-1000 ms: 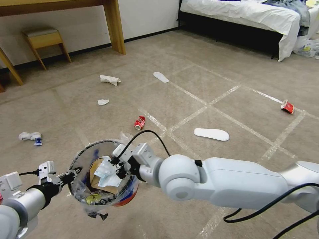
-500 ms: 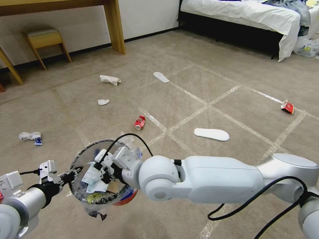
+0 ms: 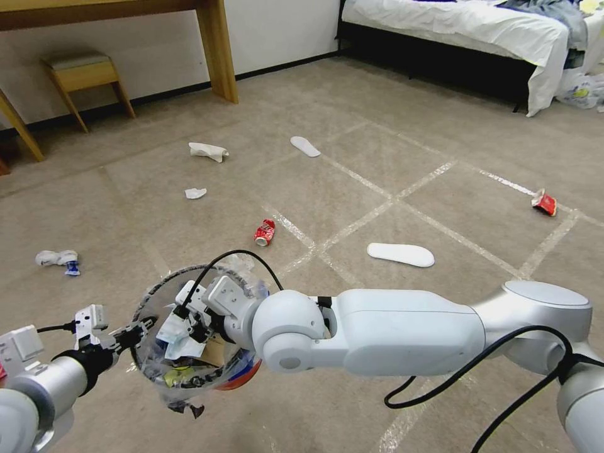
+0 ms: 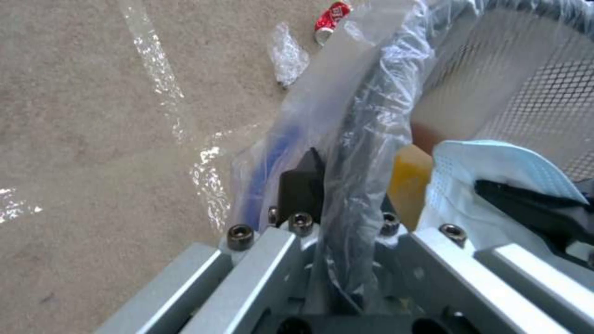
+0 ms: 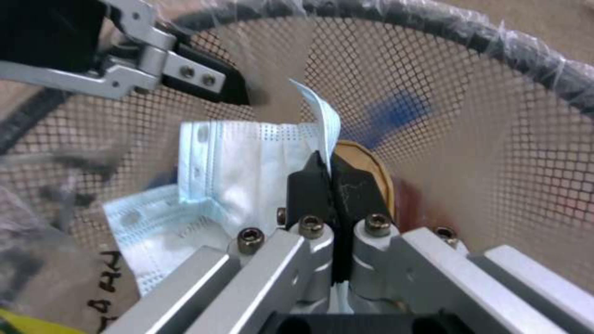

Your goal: Pick up the trash bin and place the garbage on the floor into it.

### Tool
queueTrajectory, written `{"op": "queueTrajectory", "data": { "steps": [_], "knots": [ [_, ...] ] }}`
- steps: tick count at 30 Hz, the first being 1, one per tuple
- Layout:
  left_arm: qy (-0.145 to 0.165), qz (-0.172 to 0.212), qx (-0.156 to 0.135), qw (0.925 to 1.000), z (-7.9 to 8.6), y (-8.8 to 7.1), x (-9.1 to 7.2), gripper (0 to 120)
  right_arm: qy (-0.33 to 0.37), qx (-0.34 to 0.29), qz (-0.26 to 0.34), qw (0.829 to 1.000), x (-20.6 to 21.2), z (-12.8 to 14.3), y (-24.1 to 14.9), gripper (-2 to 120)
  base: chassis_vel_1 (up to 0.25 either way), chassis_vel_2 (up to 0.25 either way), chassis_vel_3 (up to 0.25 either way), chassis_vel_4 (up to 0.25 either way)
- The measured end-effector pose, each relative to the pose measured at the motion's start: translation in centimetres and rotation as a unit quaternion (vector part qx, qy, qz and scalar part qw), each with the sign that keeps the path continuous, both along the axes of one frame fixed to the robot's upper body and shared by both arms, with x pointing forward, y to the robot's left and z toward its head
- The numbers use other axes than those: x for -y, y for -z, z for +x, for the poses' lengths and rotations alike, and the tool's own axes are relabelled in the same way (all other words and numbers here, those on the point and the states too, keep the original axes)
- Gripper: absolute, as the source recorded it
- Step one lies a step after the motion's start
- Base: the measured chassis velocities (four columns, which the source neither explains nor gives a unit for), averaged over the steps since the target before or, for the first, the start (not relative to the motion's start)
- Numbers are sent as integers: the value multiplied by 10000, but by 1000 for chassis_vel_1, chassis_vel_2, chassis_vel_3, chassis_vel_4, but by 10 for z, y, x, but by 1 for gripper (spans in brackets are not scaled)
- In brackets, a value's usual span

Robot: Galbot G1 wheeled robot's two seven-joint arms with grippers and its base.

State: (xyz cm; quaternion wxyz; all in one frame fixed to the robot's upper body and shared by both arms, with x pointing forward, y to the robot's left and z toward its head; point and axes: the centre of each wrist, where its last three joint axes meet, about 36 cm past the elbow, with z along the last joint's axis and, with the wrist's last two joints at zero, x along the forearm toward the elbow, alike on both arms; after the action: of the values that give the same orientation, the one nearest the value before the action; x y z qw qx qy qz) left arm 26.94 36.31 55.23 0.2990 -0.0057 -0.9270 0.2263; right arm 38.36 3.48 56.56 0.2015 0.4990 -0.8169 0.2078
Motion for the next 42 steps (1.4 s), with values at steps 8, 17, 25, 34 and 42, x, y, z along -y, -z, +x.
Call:
{"op": "queueTrajectory", "data": {
  "steps": [8, 17, 25, 34, 42],
  "knots": [
    [-21, 19, -3, 10000, -1, -1, -1, 1, 5, 30, -54, 10000, 1, 0, 2, 0, 0, 0, 0, 0],
    [-31, 23, -4, 10000, -2, -1, -1, 1, 32, 48, -89, 9999, 0, 2, 6, 0, 0, 0, 0, 0],
    [-31, 27, 1, 10000, -3, -1, -1, 1, 28, 54, -79, 10000, 1, 0, 7, 0, 0, 0, 0, 0],
    [-53, 30, -13, 10000, -2, 0, -2, 1, -8, 103, -46, 9999, 4, -5, -2, 22, 0, 0, 0, 0],
    [-68, 54, -7, 10000, -1, 0, -4, 1, -31, 187, -52, 9998, 10, -8, -13, 54, 0, 0, 0, 0]
  ]
}}
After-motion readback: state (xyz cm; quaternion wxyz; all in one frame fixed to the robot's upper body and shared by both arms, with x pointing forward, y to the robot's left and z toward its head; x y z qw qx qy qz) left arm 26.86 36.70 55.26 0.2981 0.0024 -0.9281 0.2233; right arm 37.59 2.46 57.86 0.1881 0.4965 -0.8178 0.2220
